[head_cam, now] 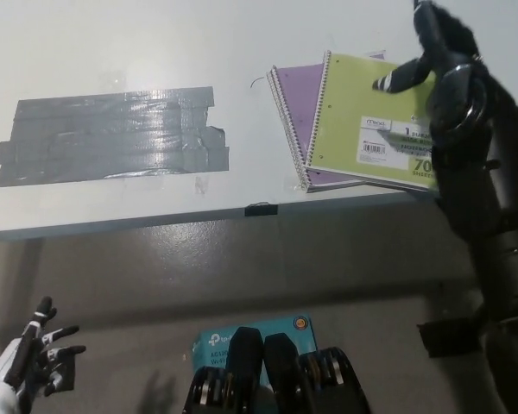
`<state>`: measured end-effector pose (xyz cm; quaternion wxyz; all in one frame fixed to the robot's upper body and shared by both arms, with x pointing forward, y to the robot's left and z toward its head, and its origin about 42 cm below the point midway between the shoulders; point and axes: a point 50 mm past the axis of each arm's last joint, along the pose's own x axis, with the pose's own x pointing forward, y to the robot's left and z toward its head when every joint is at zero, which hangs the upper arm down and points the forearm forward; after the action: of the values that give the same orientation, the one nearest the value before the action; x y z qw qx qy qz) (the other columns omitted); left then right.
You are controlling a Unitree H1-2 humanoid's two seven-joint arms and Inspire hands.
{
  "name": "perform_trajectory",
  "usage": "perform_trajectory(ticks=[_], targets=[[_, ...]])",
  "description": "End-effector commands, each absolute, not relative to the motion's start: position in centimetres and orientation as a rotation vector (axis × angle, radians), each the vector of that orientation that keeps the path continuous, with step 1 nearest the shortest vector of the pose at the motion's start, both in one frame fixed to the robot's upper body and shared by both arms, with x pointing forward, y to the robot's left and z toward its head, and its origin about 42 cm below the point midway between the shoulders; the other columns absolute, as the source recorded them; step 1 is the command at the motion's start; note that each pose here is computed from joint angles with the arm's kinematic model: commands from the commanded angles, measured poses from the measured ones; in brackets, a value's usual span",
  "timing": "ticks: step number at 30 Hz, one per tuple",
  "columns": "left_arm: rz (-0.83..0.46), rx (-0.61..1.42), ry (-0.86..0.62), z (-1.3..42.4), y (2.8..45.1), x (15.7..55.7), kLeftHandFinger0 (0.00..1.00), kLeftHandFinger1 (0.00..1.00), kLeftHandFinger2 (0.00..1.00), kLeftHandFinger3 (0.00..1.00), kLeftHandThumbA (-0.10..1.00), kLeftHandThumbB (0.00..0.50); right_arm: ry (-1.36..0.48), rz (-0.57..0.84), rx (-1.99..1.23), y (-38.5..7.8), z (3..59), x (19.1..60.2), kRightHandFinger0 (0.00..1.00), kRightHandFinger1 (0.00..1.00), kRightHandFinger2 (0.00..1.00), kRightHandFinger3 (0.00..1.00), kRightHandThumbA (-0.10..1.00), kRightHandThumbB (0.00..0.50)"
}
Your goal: The robot uses its right hand to align two notebooks stacked together until they are fully overlapped
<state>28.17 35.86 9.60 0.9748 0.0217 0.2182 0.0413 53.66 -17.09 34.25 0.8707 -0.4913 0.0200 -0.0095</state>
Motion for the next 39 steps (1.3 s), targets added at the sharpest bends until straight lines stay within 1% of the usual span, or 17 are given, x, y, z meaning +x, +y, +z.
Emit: perform_trajectory(ticks=[1, 3, 6, 8, 9, 11, 15, 19, 21, 23, 27, 28, 32, 35, 37, 38, 39], targets=[[0.064, 0.070, 0.412, 11.1, 36.2, 28.7, 0.59, 0.66, 0.81, 1.00, 1.00, 0.184, 0.052, -0.078, -1.059, -17.8, 33.6, 54.0, 1.00, 1.00, 1.00, 1.00, 0.94, 0.244], [0.060, 0.067, 0.407, 11.2, 36.0, 28.7, 0.59, 0.65, 0.79, 1.00, 1.00, 0.188, 0.067, -0.083, -1.076, -18.1, 32.7, 54.0, 1.00, 1.00, 1.00, 1.00, 0.95, 0.245], [0.048, 0.051, 0.398, 11.4, 35.8, 28.8, 0.61, 0.66, 0.81, 1.00, 1.00, 0.186, 0.098, -0.065, -1.079, -18.3, 31.8, 54.0, 1.00, 1.00, 1.00, 1.00, 0.96, 0.221], [0.040, 0.060, 0.398, 11.4, 35.6, 29.0, 0.71, 0.71, 0.83, 1.00, 1.00, 0.192, 0.102, -0.052, -1.082, -18.1, 31.4, 53.7, 1.00, 1.00, 1.00, 1.00, 1.00, 0.245], [0.039, 0.061, 0.398, 11.4, 35.5, 29.0, 0.71, 0.71, 0.83, 1.00, 1.00, 0.191, 0.103, -0.051, -1.082, -18.2, 31.3, 53.7, 1.00, 1.00, 1.00, 1.00, 1.00, 0.246], [0.032, 0.067, 0.401, 11.3, 35.5, 28.9, 0.68, 0.70, 0.82, 1.00, 1.00, 0.211, 0.102, -0.041, -1.072, -17.5, 30.9, 53.6, 1.00, 1.00, 1.00, 1.00, 1.00, 0.239], [0.028, 0.068, 0.402, 11.2, 35.3, 29.0, 0.65, 0.70, 0.82, 1.00, 1.00, 0.204, 0.106, -0.027, -1.069, -17.1, 30.3, 53.5, 1.00, 1.00, 1.00, 1.00, 1.00, 0.230], [0.016, 0.056, 0.398, 11.3, 35.0, 29.1, 0.69, 0.72, 0.84, 1.00, 1.00, 0.194, 0.123, -0.024, -1.055, -17.2, 29.4, 53.5, 1.00, 1.00, 1.00, 1.00, 1.00, 0.239], [0.012, 0.053, 0.394, 11.4, 35.0, 29.2, 0.70, 0.72, 0.85, 1.00, 1.00, 0.186, 0.126, -0.024, -1.044, -17.3, 29.3, 53.6, 1.00, 1.00, 1.00, 1.00, 1.00, 0.230], [0.018, 0.053, 0.390, 11.5, 34.9, 29.3, 0.68, 0.69, 0.83, 1.00, 1.00, 0.169, 0.147, -0.031, -1.043, -17.8, 28.8, 53.8, 1.00, 1.00, 1.00, 1.00, 1.00, 0.220], [0.009, 0.058, 0.388, 11.5, 34.5, 29.5, 0.67, 0.69, 0.82, 1.00, 1.00, 0.183, 0.163, -0.049, -1.042, -18.4, 28.1, 53.9, 1.00, 1.00, 1.00, 1.00, 1.00, 0.219], [0.010, 0.060, 0.389, 11.5, 34.5, 29.6, 0.67, 0.70, 0.81, 1.00, 1.00, 0.195, 0.175, -0.050, -1.035, -18.4, 27.6, 54.0, 1.00, 1.00, 1.00, 1.00, 1.00, 0.237], [-0.001, 0.058, 0.381, 11.7, 34.2, 29.7, 0.66, 0.72, 0.83, 1.00, 1.00, 0.185, 0.222, -0.038, -0.946, -18.4, 26.0, 53.7, 1.00, 1.00, 1.00, 1.00, 1.00, 0.222], [-0.004, 0.065, 0.379, 11.7, 34.0, 29.8, 0.65, 0.71, 0.83, 1.00, 1.00, 0.168, 0.263, -0.035, -0.912, -18.2, 24.5, 53.5, 1.00, 1.00, 1.00, 1.00, 1.00, 0.235], [-0.008, 0.064, 0.378, 11.8, 33.9, 30.0, 0.66, 0.71, 0.84, 1.00, 1.00, 0.164, 0.274, -0.033, -0.909, -18.0, 23.8, 53.4, 1.00, 1.00, 1.00, 1.00, 1.00, 0.275], [-0.011, 0.064, 0.376, 11.8, 33.7, 30.1, 0.66, 0.72, 0.84, 1.00, 1.00, 0.164, 0.275, -0.037, -0.908, -18.2, 23.8, 53.4, 1.00, 1.00, 1.00, 1.00, 1.00, 0.281], [-0.013, 0.063, 0.378, 11.8, 33.7, 30.2, 0.66, 0.71, 0.84, 1.00, 1.00, 0.184, 0.276, -0.030, -0.909, -17.8, 23.5, 53.3, 1.00, 1.00, 1.00, 1.00, 1.00, 0.319]])
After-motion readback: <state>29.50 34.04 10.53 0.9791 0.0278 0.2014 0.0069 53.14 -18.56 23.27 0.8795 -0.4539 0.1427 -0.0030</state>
